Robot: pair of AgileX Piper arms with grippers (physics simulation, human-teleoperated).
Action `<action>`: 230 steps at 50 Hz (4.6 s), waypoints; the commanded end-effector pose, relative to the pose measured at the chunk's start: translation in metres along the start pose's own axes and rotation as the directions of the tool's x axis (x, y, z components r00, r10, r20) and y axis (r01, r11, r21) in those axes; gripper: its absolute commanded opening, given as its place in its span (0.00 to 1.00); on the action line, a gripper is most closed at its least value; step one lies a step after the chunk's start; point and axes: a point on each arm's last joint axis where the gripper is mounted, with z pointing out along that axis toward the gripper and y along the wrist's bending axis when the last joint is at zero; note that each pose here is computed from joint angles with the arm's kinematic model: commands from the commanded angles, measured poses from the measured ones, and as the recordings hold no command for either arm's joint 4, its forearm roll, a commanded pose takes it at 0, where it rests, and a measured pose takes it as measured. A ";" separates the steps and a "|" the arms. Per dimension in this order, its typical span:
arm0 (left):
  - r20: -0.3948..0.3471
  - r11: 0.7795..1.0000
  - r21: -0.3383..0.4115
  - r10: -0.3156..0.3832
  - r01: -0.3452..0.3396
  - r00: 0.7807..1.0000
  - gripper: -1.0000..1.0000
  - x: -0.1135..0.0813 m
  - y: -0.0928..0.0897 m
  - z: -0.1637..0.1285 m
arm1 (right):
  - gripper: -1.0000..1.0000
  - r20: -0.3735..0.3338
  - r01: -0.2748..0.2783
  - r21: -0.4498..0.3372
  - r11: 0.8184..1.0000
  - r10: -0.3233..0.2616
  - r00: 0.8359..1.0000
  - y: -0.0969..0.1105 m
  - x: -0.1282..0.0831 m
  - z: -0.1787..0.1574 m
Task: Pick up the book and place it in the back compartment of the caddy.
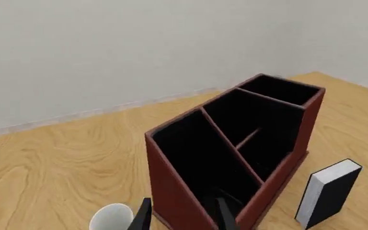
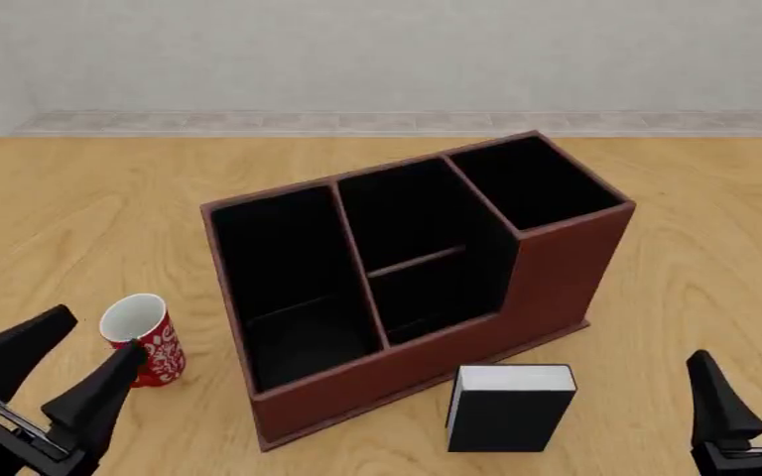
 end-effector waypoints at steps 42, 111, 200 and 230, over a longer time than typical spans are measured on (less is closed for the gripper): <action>-0.095 0.895 0.446 0.034 0.012 0.995 1.00 -0.020 -0.082 0.090 | 1.00 0.006 0.005 -0.001 1.000 -0.005 1.000 0.000 0.000 -0.001; -0.197 0.762 0.646 0.116 0.039 0.974 1.00 0.034 -0.182 0.136 | 1.00 -0.003 -0.004 0.000 1.000 0.004 1.000 0.000 0.000 0.001; -0.369 0.804 0.594 0.238 0.031 0.899 1.00 0.098 -0.204 0.193 | 1.00 -0.003 -0.004 -0.001 1.000 0.004 1.000 0.000 0.000 0.002; -0.265 0.793 0.609 0.225 -0.018 0.938 0.00 0.043 -0.192 0.180 | 1.00 -0.001 -0.001 -0.002 1.000 0.001 1.000 0.000 0.000 0.001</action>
